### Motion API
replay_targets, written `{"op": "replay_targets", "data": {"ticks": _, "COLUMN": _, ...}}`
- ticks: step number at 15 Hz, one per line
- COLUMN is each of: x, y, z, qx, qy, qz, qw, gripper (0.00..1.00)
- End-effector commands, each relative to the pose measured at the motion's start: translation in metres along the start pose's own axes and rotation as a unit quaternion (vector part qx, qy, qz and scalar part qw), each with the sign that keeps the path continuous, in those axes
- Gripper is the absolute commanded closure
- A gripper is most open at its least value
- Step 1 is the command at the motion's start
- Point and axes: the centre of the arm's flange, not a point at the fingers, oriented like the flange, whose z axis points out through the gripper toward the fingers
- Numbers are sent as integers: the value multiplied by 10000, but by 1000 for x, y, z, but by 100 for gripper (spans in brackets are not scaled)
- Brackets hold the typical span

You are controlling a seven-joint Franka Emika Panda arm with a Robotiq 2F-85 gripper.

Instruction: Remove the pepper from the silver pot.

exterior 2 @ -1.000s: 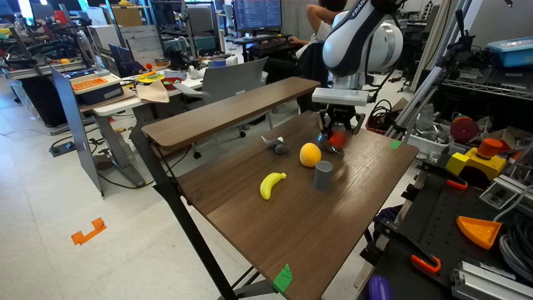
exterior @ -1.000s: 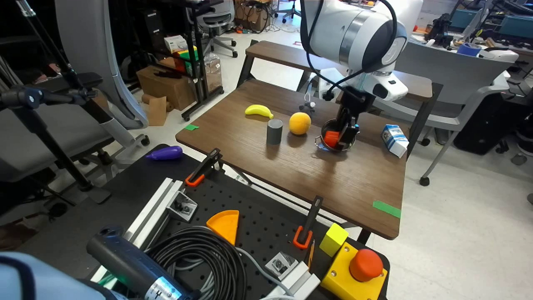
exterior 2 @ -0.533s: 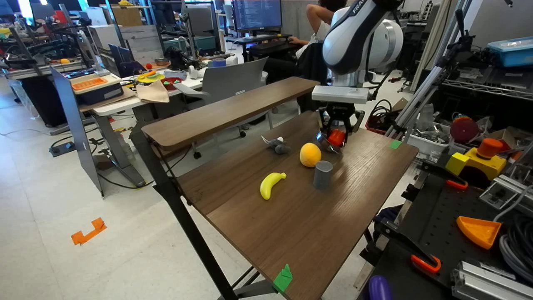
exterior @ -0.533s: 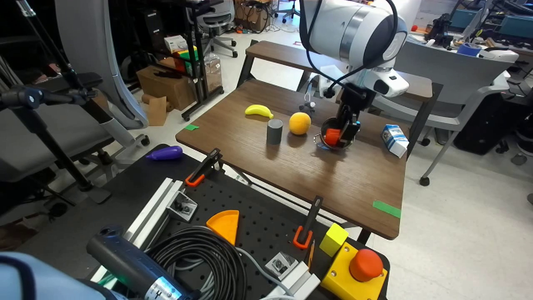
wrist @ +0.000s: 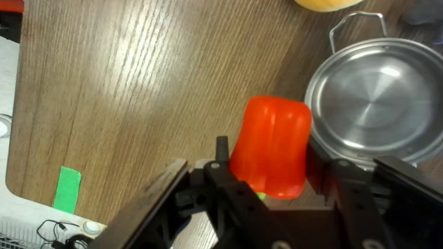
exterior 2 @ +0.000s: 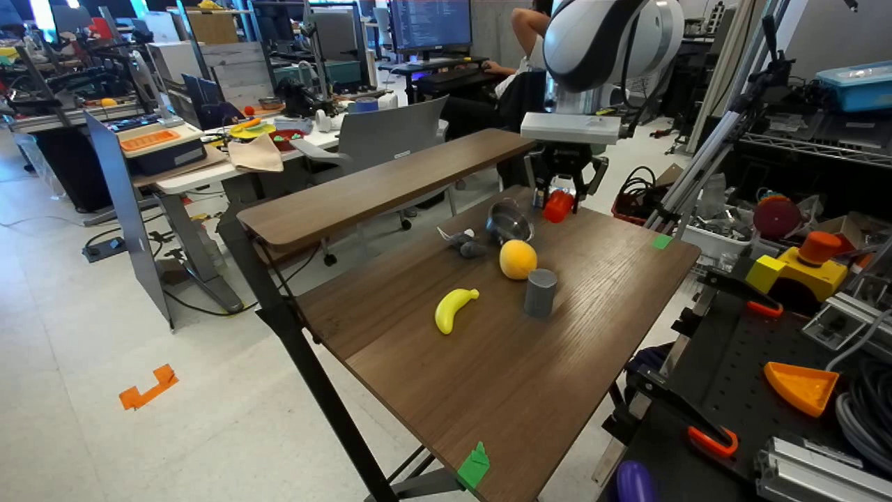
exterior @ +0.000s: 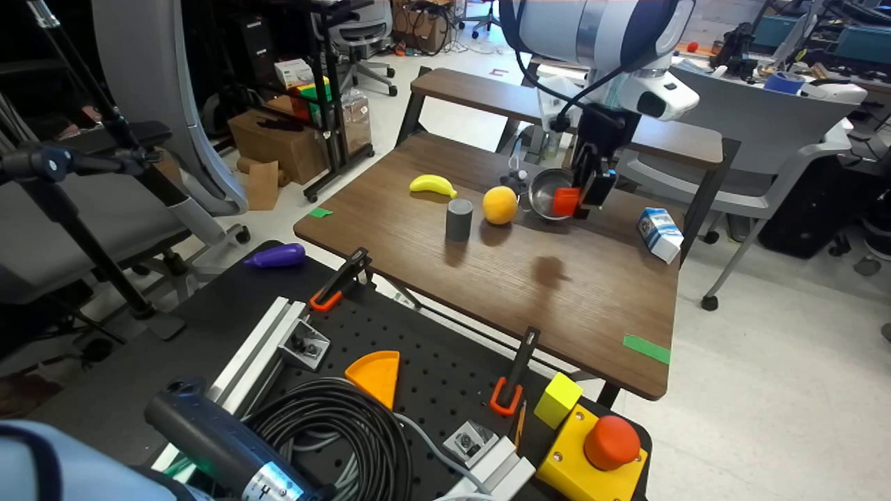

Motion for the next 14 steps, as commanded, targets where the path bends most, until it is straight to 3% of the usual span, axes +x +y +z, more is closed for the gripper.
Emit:
{"op": "replay_targets", "data": {"ticks": 1, "x": -9, "y": 8, "z": -20, "qx": -101, "qy": 82, "qz": -116, "qw": 9998, "gripper": 72}}
{"op": "replay_targets", "data": {"ticks": 9, "x": -12, "y": 12, "z": -23, "qx": -138, "qy": 93, "qz": -201, "qw": 9997, "gripper": 72}}
{"op": "replay_targets", "data": {"ticks": 14, "x": -28, "y": 12, "z": -4, "qx": -705, "qy": -136, "qz": -405, "qw": 9966, "gripper": 72}}
